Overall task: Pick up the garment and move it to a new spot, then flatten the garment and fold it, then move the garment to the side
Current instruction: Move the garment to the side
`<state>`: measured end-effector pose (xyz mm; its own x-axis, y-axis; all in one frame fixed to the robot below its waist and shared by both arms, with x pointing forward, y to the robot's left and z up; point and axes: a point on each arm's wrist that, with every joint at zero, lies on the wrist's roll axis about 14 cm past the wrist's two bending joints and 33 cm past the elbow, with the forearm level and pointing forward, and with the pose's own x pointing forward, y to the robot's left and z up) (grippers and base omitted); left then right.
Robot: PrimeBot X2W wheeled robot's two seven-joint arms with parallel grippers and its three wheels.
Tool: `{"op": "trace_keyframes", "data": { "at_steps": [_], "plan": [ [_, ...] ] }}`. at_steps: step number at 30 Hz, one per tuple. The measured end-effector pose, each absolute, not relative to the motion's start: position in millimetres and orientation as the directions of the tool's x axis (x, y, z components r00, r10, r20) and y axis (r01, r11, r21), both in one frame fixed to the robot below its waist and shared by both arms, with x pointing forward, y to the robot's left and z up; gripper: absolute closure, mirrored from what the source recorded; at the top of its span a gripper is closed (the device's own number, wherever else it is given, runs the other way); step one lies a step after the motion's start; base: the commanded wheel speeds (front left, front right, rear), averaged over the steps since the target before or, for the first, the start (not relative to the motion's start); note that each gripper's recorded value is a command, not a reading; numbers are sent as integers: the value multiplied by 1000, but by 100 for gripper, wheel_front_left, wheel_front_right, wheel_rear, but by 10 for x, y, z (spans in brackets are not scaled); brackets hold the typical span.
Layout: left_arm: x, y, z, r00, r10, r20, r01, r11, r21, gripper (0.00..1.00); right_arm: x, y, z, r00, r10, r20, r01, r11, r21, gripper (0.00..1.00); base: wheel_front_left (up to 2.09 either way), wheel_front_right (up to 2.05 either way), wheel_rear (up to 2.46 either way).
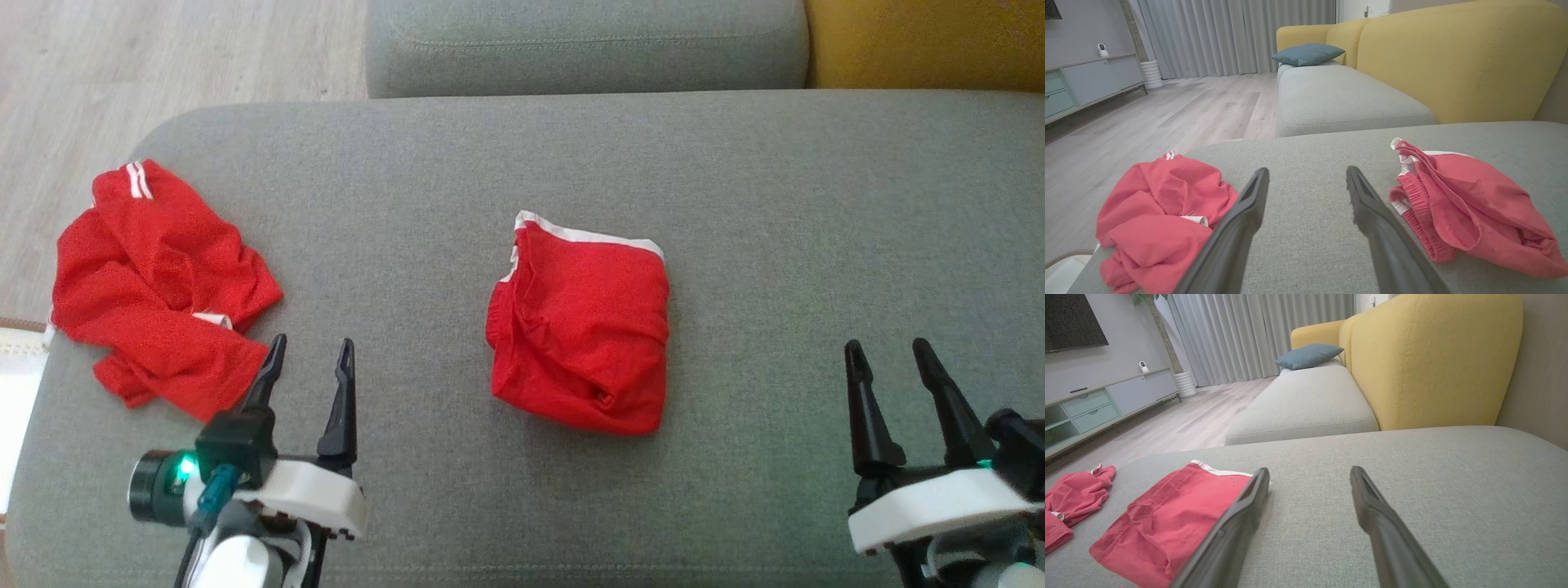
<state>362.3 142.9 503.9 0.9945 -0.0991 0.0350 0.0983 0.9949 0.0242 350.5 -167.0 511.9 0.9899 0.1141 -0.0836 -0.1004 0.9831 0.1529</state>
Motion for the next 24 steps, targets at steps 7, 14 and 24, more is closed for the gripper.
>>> {"op": "trace_keyframes", "data": {
  "at_steps": [7, 14, 24],
  "plan": [
    [3661, 1406, 5039, 994, -106, 36, 105, 994, 26, 0, 3546, -1680, 5012, 987, 112, -119, -93, 984, 155, 0, 0, 0, 0],
    [3827, 1451, 5193, 991, -94, 93, 90, 995, 48, 0, 3725, -1504, 4734, 963, 174, -208, -140, 976, 170, 0, 0, 0, 0],
    [4052, 1502, 5265, 990, -63, 128, 59, 998, 36, 0, 4272, -823, 4285, 884, 352, -307, -285, 928, 242, 0, 0, 0, 0]
  ]
}}
